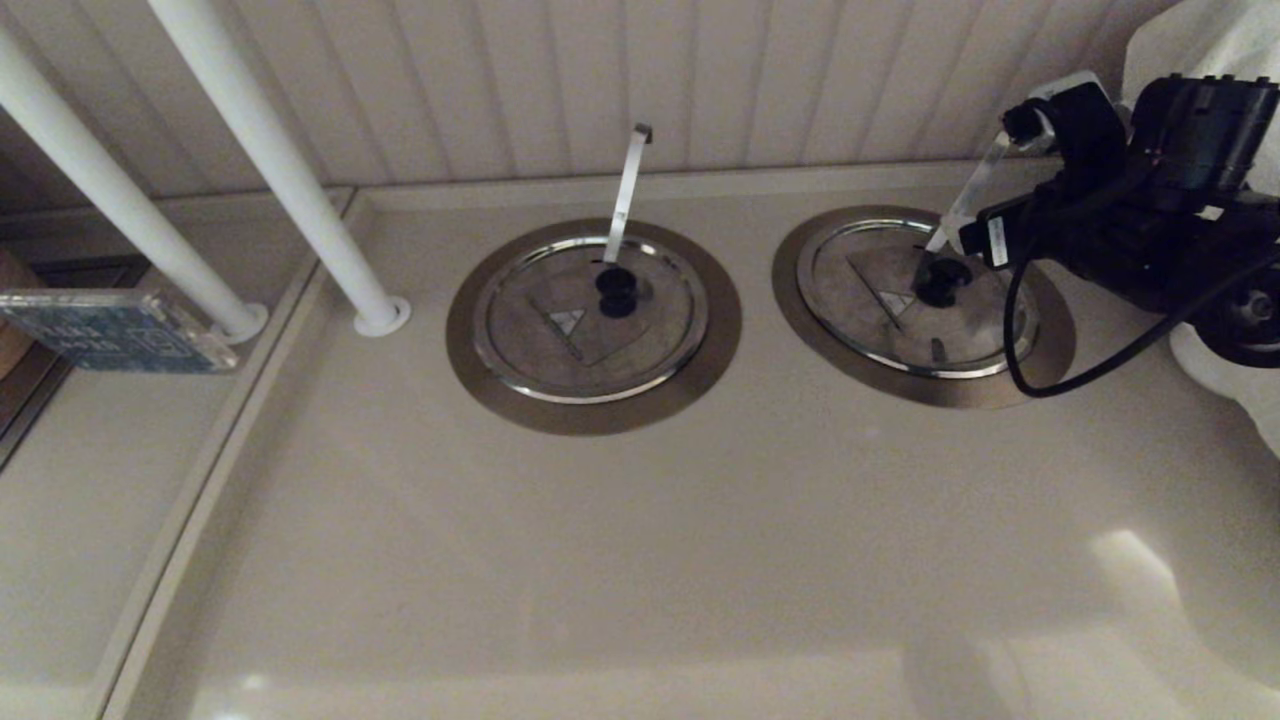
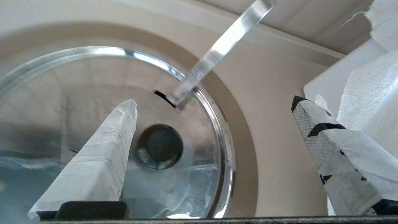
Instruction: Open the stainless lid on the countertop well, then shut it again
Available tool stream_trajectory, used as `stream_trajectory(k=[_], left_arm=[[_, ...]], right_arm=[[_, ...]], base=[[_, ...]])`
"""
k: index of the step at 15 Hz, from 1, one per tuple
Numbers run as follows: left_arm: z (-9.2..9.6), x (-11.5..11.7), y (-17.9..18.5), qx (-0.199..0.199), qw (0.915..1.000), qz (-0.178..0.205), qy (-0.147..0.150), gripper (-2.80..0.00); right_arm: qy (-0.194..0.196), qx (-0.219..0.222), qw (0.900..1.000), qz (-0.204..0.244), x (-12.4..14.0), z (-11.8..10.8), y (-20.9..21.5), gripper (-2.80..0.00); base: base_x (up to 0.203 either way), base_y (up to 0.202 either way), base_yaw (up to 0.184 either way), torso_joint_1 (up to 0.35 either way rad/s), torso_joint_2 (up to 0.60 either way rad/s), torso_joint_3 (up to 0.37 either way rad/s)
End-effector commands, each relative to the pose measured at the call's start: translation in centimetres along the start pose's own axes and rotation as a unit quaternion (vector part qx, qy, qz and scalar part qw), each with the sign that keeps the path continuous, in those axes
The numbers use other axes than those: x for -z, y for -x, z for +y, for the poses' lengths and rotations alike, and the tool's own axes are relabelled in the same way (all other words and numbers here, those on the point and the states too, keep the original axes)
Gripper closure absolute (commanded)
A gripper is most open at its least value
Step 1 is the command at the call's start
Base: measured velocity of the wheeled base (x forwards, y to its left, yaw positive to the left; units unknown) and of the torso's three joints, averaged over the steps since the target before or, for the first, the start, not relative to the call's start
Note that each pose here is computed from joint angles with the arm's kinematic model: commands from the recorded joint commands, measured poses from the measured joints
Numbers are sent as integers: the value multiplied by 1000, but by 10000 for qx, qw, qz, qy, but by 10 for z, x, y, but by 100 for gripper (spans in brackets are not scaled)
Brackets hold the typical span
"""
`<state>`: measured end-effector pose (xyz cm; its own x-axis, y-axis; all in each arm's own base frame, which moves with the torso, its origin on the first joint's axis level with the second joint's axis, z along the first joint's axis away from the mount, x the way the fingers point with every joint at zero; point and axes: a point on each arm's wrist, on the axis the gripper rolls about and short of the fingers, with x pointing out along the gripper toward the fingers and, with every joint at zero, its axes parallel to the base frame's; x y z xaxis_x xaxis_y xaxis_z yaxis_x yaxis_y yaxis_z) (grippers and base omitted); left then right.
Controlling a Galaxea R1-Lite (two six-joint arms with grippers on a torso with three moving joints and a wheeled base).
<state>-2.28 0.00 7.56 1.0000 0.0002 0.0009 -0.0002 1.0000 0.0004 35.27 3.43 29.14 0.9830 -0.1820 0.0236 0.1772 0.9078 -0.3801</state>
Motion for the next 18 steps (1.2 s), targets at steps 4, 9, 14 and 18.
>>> stream_trajectory(k=[4,9,14,18], left_arm=[[0,0,0,1,10000,4,2,0],[0,0,0,1,10000,-3,2,0],[0,0,0,1,10000,-3,-4,0],[0,0,0,1,10000,-4,-6,0]], right_arm=[[-614,-74,9978,-236,-21,-2,15,-280],[-1142,-659,9907,319,-44,-18,67,0],[-1624,-727,9831,437,-56,-57,155,0],[-1764,-518,9820,440,-24,-85,249,0]], base=[[0,0,0,0,0,0],[0,0,0,0,0,0],[0,0,0,0,0,0],[0,0,0,0,0,0]])
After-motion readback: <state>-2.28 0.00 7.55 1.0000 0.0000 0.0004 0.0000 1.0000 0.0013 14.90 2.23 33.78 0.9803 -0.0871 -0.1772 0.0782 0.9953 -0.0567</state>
